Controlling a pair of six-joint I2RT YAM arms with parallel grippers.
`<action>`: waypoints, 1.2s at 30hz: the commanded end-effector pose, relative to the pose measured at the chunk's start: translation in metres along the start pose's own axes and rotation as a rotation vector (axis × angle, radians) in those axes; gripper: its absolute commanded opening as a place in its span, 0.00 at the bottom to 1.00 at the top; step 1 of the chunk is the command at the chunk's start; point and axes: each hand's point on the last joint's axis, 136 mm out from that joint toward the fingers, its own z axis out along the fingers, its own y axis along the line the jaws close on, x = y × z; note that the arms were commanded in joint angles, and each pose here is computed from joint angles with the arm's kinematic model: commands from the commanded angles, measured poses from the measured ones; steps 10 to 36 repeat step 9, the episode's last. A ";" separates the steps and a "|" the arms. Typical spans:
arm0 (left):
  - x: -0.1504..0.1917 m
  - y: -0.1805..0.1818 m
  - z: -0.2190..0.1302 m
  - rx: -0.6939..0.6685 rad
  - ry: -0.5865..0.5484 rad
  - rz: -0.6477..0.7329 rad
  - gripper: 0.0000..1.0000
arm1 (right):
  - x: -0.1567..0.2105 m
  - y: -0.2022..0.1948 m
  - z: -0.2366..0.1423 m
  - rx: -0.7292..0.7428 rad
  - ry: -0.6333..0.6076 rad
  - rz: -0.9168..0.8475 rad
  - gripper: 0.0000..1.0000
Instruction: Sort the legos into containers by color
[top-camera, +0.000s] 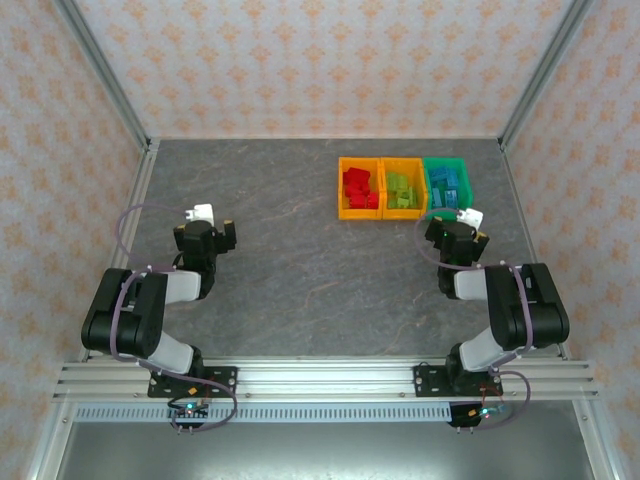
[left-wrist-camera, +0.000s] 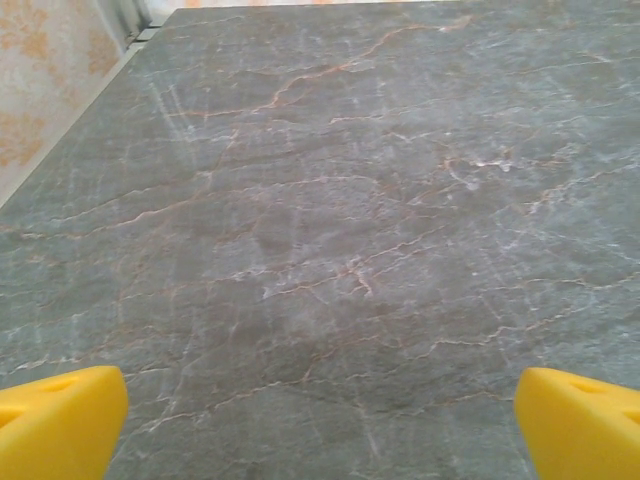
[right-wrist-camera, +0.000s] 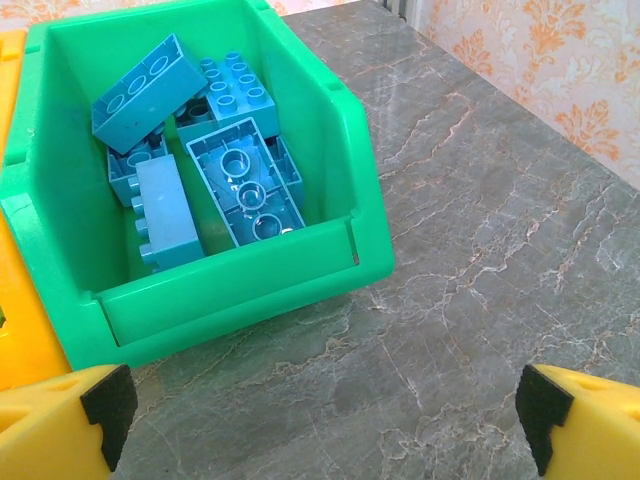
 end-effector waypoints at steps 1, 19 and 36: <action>-0.018 -0.010 0.001 0.051 -0.052 -0.012 1.00 | -0.014 0.003 -0.001 -0.002 -0.049 0.006 0.99; -0.018 -0.011 0.000 0.053 -0.051 -0.012 1.00 | -0.014 0.004 -0.002 -0.005 -0.049 0.005 0.99; -0.018 -0.011 0.000 0.053 -0.051 -0.012 1.00 | -0.014 0.004 -0.002 -0.005 -0.049 0.005 0.99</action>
